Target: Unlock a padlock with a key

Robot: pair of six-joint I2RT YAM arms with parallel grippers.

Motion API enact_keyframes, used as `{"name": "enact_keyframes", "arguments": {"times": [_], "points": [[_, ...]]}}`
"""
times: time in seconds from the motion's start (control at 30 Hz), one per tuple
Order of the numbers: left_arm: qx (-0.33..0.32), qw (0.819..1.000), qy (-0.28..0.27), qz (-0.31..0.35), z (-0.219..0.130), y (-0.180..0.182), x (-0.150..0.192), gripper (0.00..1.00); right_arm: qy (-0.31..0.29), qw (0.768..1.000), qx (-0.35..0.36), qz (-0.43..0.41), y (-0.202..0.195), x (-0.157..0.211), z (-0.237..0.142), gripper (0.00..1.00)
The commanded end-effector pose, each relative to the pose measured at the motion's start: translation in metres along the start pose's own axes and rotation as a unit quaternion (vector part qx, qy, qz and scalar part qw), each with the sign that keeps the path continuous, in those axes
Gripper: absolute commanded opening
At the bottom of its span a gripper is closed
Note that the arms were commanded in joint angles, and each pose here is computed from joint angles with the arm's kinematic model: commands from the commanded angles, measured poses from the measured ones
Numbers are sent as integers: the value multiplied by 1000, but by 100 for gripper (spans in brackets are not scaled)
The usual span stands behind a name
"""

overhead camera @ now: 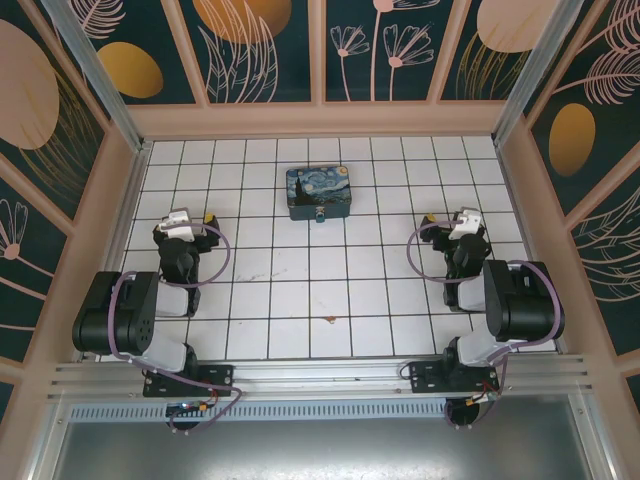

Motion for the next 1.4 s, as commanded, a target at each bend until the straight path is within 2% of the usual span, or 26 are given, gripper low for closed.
{"name": "enact_keyframes", "arguments": {"times": [0.0,1.27,1.37], "points": [[2,1000,-24,-5,2,1,-12,99,-13,1000,-21,0,7,-9,2,99],[0,1000,-28,-6,1,2,-14,99,-13,1000,-24,2,6,-9,2,99],[-1,1000,-15,-5,5,2,-21,99,10,1000,-2,11,6,-24,15,99]]}}
Point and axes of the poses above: each hand's point on the last joint's axis, 136 mm out from that joint toward the fingers, its own z axis out along the fingers, its own y axis along the line the jaws close on, x = y × z, the point moved 3 cm from there along -z, back along the fingers, and after that the axes turned 9 degrees about z, right-handed, at the moved point
